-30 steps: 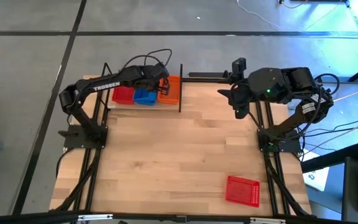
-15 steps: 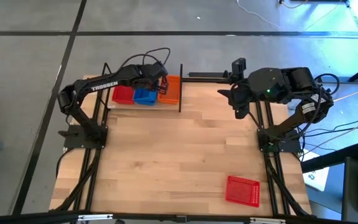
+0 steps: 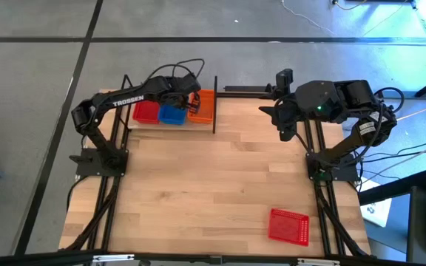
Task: Stack baskets on shelf by color
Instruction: Stack the red bin on the red bins on the shelf
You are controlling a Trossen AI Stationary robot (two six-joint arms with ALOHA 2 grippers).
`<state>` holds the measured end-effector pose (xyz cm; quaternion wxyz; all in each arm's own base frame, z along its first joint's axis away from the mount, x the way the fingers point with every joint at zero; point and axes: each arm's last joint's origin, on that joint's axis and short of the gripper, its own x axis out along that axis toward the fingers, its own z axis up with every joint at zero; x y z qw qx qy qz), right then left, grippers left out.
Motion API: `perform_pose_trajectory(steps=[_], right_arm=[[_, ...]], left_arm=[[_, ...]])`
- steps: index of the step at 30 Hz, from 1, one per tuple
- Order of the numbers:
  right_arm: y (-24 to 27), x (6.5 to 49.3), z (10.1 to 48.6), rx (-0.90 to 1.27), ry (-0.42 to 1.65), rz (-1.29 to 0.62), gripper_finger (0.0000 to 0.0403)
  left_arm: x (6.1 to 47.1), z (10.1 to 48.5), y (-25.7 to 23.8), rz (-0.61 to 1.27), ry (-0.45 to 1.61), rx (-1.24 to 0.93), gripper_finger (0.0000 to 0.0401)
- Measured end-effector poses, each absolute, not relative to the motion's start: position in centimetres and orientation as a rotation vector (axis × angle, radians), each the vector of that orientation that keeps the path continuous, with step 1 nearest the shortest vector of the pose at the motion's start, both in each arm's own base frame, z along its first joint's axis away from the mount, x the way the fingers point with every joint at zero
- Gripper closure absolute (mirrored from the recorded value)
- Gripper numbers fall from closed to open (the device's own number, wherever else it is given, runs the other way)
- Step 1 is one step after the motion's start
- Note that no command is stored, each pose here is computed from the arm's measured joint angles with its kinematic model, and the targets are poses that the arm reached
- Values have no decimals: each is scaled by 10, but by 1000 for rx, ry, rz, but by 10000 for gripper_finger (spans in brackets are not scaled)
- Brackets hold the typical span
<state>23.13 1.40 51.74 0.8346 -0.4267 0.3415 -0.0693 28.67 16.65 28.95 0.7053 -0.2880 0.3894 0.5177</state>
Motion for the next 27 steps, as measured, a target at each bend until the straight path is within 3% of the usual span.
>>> perform_pose_trajectory(steps=[4,11,16,27], right_arm=[[14,231,518,-829,714,-176,251],[9,217,498,-542,900,-265,251],[24,210,488,-202,896,130,251],[65,185,411,131,1267,271,251]], left_arm=[[289,320,161,1062,812,-585,401],[291,384,115,632,824,-397,401],[288,401,71,447,816,-333,401],[284,406,-16,195,865,-246,401]])
